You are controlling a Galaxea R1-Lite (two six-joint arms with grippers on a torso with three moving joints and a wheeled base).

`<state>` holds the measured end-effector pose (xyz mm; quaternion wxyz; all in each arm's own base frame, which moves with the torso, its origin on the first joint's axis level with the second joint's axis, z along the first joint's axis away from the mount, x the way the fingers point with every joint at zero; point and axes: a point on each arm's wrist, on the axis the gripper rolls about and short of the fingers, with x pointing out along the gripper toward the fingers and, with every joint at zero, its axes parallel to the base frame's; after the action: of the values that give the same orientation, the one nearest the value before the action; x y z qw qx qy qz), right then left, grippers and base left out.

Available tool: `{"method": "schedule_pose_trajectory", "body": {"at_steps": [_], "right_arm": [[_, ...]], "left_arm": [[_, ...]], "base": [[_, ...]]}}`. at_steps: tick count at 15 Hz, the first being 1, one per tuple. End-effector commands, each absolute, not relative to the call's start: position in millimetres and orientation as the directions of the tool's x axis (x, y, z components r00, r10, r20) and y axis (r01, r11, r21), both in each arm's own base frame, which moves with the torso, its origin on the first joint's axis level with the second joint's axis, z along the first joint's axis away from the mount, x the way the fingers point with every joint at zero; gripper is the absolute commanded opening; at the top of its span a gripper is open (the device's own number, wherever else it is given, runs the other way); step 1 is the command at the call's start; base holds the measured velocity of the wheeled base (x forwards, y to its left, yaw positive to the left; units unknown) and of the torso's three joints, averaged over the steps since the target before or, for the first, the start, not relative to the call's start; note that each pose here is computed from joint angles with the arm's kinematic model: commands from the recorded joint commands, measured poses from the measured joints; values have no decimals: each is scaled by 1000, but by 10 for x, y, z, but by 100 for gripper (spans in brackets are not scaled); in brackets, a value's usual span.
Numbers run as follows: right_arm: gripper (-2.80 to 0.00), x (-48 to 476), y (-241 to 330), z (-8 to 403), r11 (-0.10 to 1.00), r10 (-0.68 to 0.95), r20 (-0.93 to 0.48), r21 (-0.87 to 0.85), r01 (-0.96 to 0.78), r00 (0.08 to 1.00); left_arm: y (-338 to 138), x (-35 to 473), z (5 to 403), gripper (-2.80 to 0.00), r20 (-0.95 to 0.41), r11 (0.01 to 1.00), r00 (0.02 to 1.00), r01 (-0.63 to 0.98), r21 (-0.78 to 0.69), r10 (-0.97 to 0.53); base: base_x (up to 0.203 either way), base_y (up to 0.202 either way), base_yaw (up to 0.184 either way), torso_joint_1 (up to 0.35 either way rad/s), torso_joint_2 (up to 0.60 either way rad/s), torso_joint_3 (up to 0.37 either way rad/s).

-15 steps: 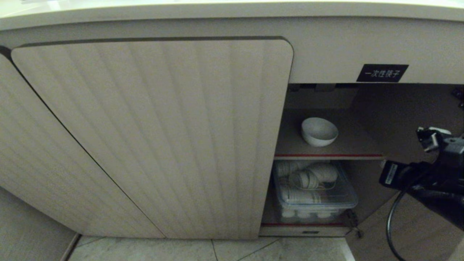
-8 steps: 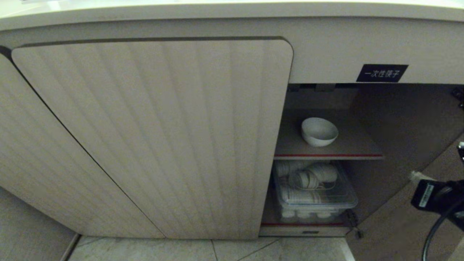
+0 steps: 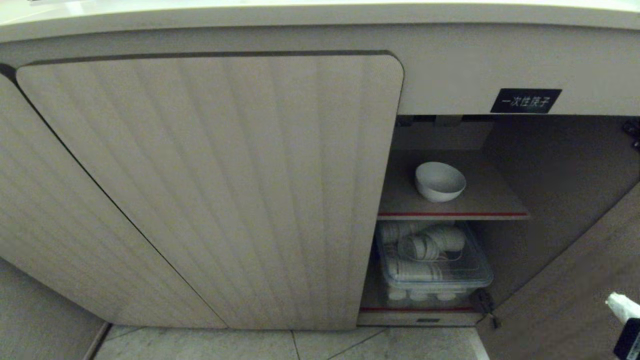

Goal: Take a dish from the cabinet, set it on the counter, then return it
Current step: Close the cabinet door

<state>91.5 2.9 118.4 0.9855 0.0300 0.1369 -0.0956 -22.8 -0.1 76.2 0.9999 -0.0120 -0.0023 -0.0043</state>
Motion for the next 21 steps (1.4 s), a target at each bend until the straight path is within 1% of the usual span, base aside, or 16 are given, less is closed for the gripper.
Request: {"method": "schedule_pose_trajectory", "body": {"at_steps": [1, 9, 11, 14, 21], "right_arm": [[-280, 797, 20, 1196, 983, -160, -242, 47, 176, 957], [-280, 298, -35, 982, 984, -176, -303, -47, 170, 936], [-280, 201, -35, 939, 988, -153, -289, -55, 143, 945], [-280, 117, -19, 899, 998, -64, -269, -33, 57, 961], [-280, -59, -14, 796, 999, -26, -204, -25, 21, 979]], "left_arm": [[-1, -229, 764, -280, 6, 1000, 1000, 9, -24, -9], [-2, -229, 763, -280, 6, 1000, 1000, 8, -24, -8], [-2, -228, 760, -280, 5, 1000, 1000, 9, -25, -9], [-1, -229, 764, -280, 6, 1000, 1000, 9, -24, -9], [-1, -228, 760, -280, 5, 1000, 1000, 9, -25, -9]], "base": [[0, 0, 0, 0, 0, 0], [0, 0, 0, 0, 0, 0], [0, 0, 0, 0, 0, 0], [0, 0, 0, 0, 0, 0], [0, 0, 0, 0, 0, 0]]}}
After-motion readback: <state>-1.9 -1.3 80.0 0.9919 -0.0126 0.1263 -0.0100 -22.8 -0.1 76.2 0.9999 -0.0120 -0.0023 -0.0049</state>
